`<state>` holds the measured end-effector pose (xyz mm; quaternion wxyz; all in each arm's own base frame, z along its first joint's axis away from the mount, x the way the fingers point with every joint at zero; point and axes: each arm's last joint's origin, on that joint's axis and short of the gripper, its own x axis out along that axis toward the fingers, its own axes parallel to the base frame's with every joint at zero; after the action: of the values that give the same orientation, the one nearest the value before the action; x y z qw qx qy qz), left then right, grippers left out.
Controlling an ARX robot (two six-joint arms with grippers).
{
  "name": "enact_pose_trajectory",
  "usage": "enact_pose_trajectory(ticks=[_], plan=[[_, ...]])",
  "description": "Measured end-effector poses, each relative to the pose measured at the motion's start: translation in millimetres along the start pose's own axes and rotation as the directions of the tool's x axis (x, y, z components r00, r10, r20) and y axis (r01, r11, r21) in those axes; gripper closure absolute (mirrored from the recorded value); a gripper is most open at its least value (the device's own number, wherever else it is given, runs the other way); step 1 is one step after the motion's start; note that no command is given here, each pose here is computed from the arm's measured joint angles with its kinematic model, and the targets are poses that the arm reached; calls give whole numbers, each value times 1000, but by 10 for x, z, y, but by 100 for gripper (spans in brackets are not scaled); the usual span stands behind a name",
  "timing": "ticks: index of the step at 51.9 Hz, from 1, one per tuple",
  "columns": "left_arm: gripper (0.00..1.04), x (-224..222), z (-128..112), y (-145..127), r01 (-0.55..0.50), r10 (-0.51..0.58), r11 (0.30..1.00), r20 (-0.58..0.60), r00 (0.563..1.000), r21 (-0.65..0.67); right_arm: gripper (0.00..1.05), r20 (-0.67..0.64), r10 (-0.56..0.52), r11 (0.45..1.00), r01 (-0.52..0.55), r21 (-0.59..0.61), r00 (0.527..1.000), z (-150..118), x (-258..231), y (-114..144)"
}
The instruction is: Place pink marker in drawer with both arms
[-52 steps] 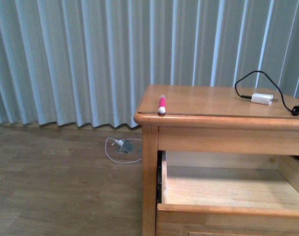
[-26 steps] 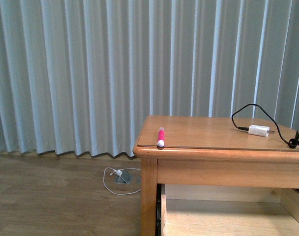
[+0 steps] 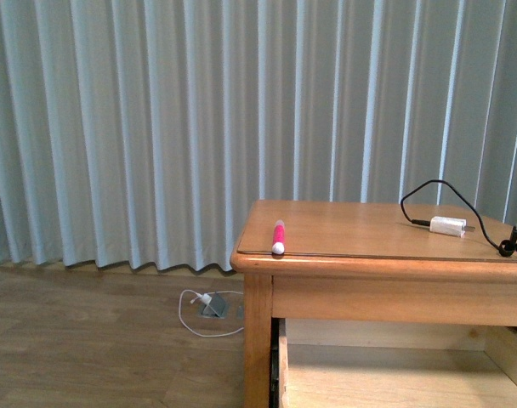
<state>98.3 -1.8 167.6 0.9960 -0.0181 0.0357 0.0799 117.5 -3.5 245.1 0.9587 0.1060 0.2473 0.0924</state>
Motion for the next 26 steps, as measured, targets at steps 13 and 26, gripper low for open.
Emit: enact_pose_trajectory(ticks=[13,26], plan=[[6,102,553,-194,47,-48,998,-20,999,-40,8,0,0,1000,0,0,1000,0,0,0],[6,621,1395,-705,263,-265,963,23,964,62,8,0,0,1000,0,0,1000,0,0,0]])
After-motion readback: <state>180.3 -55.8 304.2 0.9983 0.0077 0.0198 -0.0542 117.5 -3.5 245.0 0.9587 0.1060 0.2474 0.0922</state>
